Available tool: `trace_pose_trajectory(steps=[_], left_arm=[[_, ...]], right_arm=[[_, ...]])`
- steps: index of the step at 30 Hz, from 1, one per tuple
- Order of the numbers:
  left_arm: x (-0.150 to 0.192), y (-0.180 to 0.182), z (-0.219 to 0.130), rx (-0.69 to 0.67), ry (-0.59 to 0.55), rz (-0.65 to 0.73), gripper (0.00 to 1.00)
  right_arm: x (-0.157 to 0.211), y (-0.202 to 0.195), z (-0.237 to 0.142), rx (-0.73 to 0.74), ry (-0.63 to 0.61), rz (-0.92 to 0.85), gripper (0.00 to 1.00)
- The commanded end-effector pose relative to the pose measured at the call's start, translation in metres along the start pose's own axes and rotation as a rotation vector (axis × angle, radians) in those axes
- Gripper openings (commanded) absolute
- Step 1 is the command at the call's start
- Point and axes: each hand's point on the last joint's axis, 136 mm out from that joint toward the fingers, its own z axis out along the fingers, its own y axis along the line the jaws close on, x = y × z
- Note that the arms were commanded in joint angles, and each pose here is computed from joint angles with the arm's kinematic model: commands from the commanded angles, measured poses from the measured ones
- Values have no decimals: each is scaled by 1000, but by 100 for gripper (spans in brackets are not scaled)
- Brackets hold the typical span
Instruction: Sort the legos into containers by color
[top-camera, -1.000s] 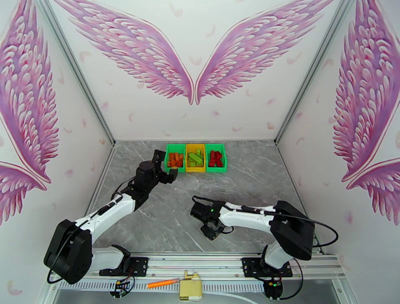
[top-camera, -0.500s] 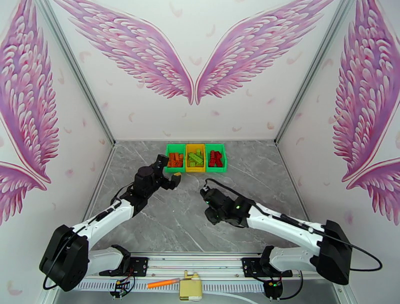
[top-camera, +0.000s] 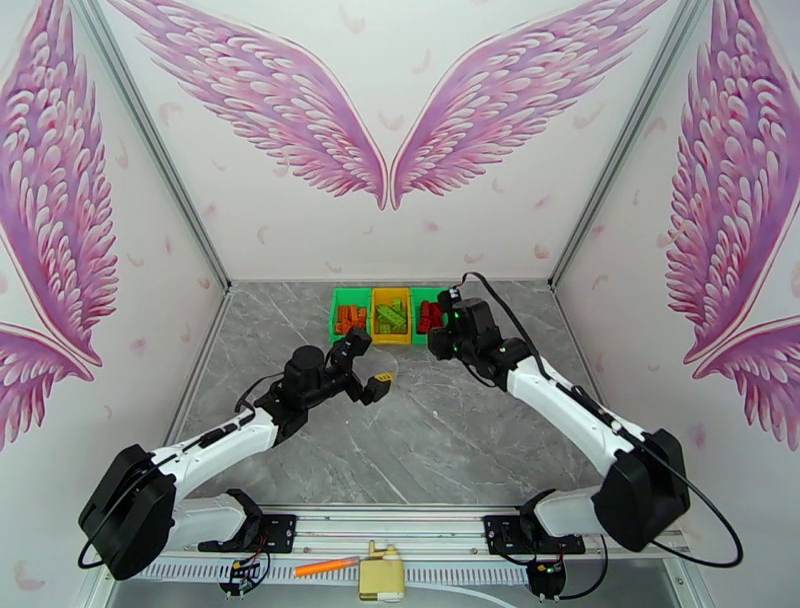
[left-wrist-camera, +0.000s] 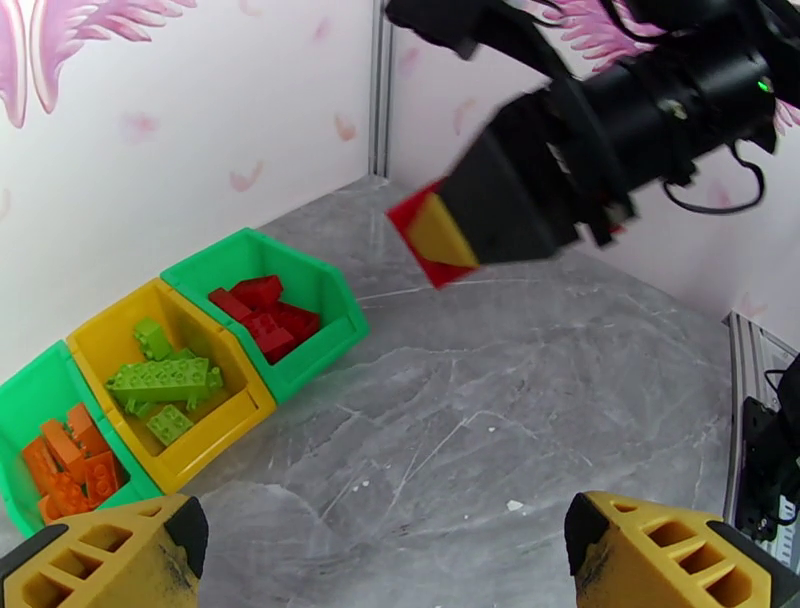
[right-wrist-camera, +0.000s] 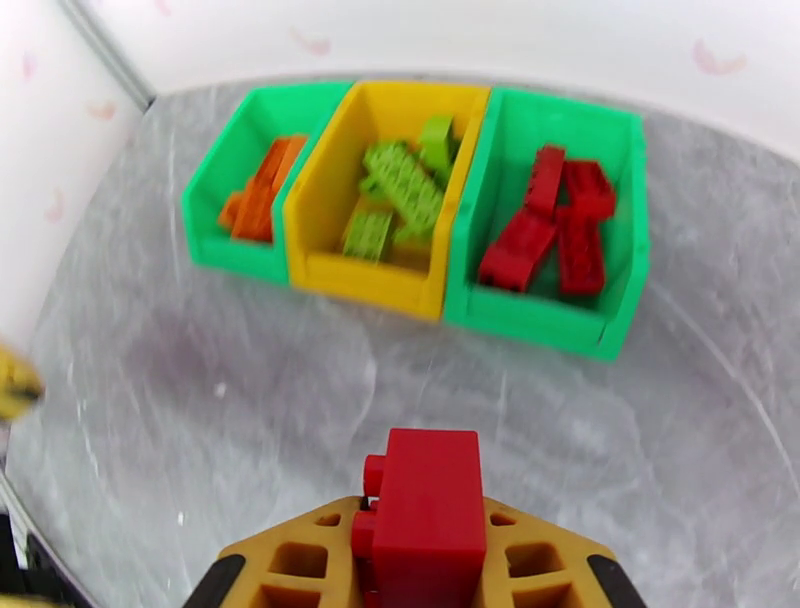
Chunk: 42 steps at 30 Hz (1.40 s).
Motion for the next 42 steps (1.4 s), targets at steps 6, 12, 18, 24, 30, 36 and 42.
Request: trace_pose_trajectory(steps=[6, 12, 18, 24, 30, 36, 42], left_arm=[[-8, -11, 13, 45, -27, 24, 99], [-4, -9, 12, 27, -21, 34, 99], [-6, -8, 6, 13, -34, 47, 99], [-10, -5, -1, -7, -48, 51, 99], [-13, 13, -15, -95, -50, 61, 99], [-13, 61, -48, -359, -47, 87, 99], [6, 121, -95, -712, 10, 102, 99]], right_arm=[[-43, -42, 85, -2, -2, 112, 15], [-49, -59, 136, 23, 43, 105, 15], [-54, -61, 176, 12, 58, 86, 16], [-63, -60, 173, 17, 64, 88, 45], [-65, -54, 130, 4, -8, 77, 82], [-53, -50, 77, -12, -106, -32, 100], [-35, -64, 21, 74, -226, -121, 99]])
